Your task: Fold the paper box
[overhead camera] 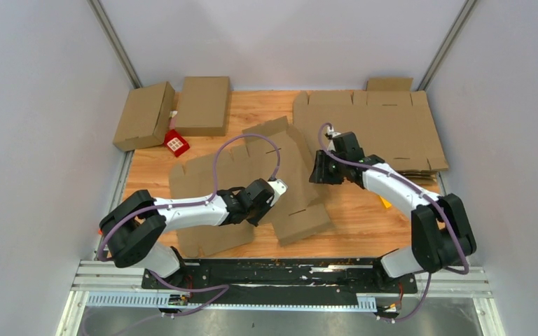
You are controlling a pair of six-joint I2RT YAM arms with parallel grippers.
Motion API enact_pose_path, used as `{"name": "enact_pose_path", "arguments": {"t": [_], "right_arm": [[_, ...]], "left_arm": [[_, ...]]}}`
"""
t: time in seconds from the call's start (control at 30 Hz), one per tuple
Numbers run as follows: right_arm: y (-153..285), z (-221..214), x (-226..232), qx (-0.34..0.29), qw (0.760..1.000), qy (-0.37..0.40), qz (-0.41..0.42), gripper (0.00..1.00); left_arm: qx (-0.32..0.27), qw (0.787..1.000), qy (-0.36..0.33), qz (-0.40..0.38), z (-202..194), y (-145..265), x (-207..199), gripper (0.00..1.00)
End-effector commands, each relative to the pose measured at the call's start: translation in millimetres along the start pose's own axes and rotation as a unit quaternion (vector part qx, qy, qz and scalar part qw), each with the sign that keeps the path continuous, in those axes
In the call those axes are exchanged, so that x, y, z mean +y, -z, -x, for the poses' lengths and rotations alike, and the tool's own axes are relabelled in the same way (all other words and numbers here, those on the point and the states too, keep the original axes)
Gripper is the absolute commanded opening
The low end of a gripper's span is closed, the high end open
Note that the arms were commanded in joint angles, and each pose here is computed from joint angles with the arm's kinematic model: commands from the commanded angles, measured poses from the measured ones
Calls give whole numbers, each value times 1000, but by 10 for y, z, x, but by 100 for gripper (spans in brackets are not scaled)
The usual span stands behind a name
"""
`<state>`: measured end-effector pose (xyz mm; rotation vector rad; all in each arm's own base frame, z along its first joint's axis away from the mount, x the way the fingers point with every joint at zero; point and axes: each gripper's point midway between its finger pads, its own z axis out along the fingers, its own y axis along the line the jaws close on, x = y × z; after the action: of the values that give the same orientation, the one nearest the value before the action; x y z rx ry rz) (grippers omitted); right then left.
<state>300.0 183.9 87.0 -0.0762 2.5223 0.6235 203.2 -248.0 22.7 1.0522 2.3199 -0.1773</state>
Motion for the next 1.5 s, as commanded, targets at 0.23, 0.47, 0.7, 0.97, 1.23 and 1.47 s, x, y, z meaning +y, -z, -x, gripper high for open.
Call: {"name": "enact_pose_path", "arguments": {"t": [0.23, 0.47, 0.7, 0.97, 1.23, 1.47], "right_arm": [[-28, 126, -100, -19, 977, 104, -185, 0], [546, 314, -130, -123, 969, 96, -192, 0], [942, 370, -260, -165, 956, 79, -232, 0], [1133, 302, -324, -181, 952, 88, -232, 0], [1086, 272, -329, -170, 953, 95, -231, 0], [1032, 232, -313, -160, 957, 91, -225, 0]], "left_arm": [[-80, 996, 32, -21, 299, 235, -43, 34], [-208, 967, 132, 60, 580, 951, 459, 94], [-276, 895, 298, 184, 253, 1445, 1261, 100], [-221, 866, 421, 155, -210, 1023, 1539, 100], [-135, 841, 512, 115, -517, 543, 1703, 100], [-133, 834, 536, 7, -435, 242, 1504, 91]]}}
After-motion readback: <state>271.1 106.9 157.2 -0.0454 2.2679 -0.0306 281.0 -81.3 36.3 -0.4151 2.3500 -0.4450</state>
